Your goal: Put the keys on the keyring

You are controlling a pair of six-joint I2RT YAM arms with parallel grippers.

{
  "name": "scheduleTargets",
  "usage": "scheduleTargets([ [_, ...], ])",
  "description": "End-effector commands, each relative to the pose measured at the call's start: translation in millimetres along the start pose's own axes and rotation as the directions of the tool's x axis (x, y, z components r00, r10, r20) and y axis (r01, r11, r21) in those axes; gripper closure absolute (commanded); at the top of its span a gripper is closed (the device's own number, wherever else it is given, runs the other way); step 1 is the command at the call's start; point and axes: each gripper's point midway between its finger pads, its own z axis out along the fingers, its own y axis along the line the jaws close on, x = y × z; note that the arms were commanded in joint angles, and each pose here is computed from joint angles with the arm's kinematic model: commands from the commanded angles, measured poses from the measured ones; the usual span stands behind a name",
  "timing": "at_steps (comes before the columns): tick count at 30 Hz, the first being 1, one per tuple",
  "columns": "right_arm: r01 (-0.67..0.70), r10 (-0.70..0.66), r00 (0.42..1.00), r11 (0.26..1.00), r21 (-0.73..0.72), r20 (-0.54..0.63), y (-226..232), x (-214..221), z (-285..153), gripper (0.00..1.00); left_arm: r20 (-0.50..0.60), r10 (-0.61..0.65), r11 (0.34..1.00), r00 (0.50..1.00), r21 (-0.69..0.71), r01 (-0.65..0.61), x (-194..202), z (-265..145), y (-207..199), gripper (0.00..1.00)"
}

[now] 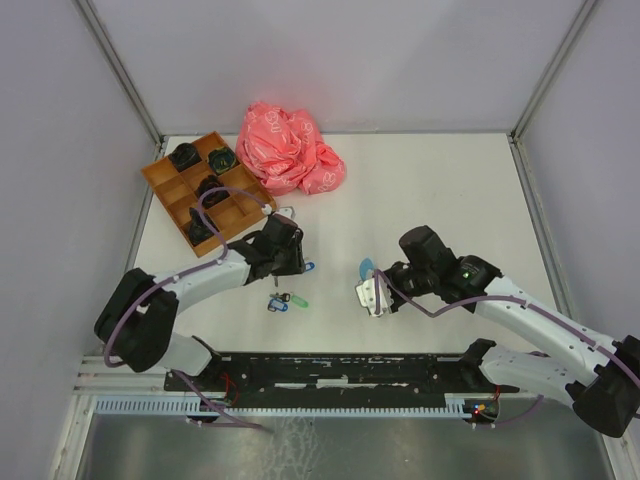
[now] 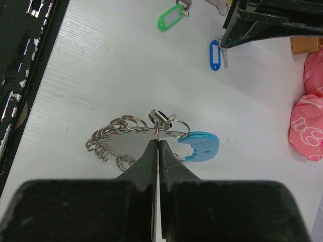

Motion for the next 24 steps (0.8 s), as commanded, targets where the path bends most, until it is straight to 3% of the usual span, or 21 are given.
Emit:
scheduleTargets([
  [1, 0.028, -0.029, 0.999, 0.998, 0.056, 0.032, -11, -11, -4, 0.99, 0.067, 0.027, 1.0, 0.997, 0.002, -0.027, -30, 16, -9, 0.57],
  [16, 0.023, -0.025, 0.999, 0.998, 0.058, 0.03, -10, -9, -4, 0.99, 0.032, 0.017, 0.998, 0.999, -0.065, -0.015, -19, 40, 4, 0.72],
  [24, 0.023, -0.025, 0.999, 0.998, 0.055, 0.036, -10, -10, -3, 0.99, 0.053, 0.026, 0.995, 0.998, -0.096, -0.021, -19, 37, 13, 0.88],
])
